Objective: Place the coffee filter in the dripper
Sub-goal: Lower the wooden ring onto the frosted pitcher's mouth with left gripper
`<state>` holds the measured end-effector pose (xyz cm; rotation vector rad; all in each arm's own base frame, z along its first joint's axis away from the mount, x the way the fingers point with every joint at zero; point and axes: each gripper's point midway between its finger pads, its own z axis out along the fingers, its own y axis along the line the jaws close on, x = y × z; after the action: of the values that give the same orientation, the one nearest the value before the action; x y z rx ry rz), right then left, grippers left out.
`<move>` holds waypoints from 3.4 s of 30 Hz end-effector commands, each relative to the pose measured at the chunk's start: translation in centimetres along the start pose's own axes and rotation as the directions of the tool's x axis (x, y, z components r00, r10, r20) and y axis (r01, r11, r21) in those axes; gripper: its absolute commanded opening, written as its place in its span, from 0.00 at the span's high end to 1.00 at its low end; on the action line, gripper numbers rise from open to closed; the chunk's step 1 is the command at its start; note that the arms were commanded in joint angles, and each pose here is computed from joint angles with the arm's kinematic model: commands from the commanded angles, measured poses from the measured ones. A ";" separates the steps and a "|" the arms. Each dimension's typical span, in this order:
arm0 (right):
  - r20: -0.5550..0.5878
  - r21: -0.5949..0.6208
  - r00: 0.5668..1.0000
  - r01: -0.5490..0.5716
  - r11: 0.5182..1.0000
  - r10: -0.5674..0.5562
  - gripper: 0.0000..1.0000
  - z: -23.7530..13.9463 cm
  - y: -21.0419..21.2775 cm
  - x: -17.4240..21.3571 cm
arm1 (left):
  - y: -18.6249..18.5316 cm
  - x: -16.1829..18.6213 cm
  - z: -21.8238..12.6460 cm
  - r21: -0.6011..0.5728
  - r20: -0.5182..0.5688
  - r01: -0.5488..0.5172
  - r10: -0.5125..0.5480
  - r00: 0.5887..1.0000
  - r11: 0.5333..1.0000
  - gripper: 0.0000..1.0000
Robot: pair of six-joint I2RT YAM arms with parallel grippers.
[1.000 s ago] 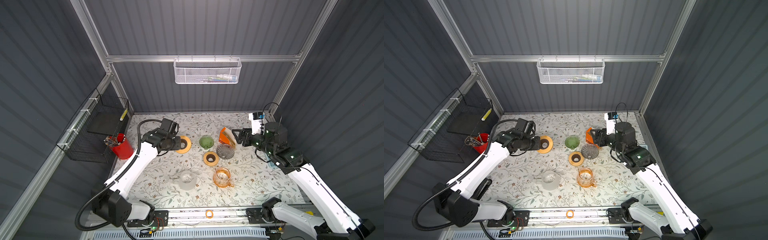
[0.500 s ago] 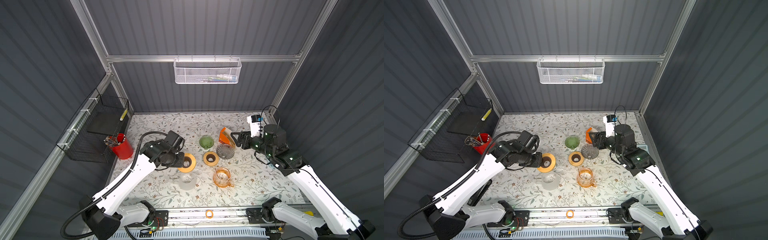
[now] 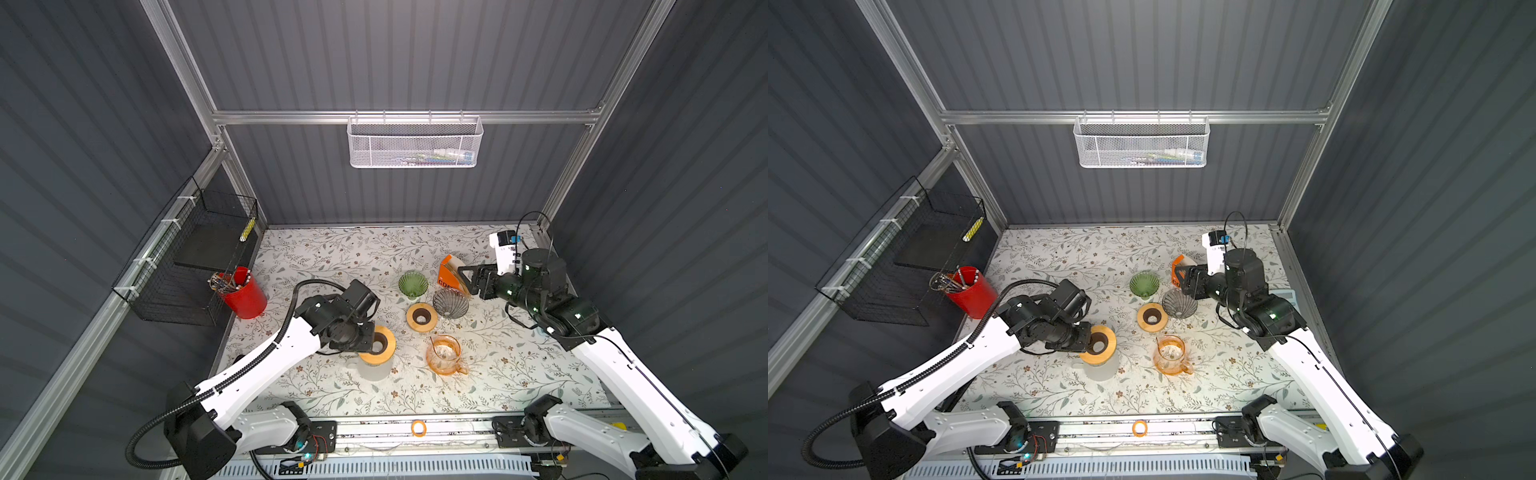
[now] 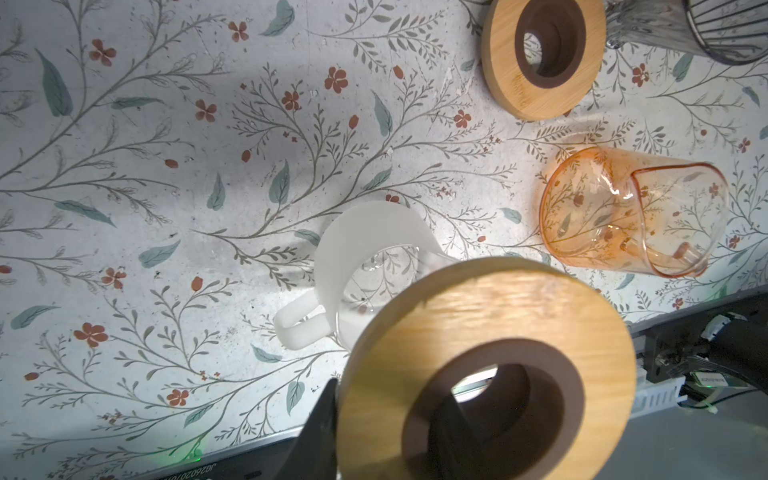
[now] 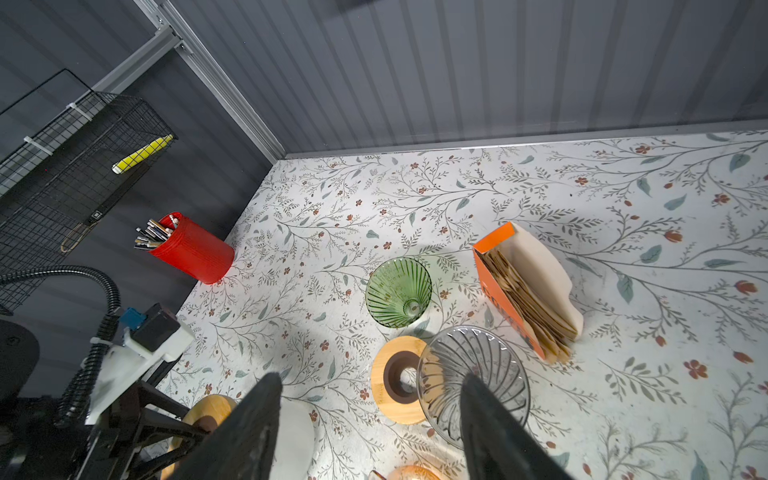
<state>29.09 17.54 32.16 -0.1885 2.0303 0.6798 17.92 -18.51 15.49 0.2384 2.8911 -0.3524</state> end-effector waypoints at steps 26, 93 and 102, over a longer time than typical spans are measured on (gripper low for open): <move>-0.006 -0.017 1.000 -0.011 1.000 0.011 0.31 0.9 0.5 -0.2 | 1.7 1.5 3.8 -0.077 -0.049 0.048 -0.052 0.997 0.996 0.75; -0.005 -0.012 1.000 -0.011 1.000 0.011 0.31 1.0 0.5 -0.4 | 0.5 0.5 4.3 -0.067 -0.038 -0.018 0.016 0.999 0.998 0.55; -0.006 -0.010 1.000 -0.013 1.000 0.013 0.31 1.1 0.4 -0.4 | 1.3 0.7 3.6 -0.096 -0.019 -0.007 0.005 1.000 0.995 0.52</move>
<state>29.76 18.12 30.91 -0.1865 2.0704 0.6784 18.12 -18.25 10.37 0.2201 2.9452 -0.2106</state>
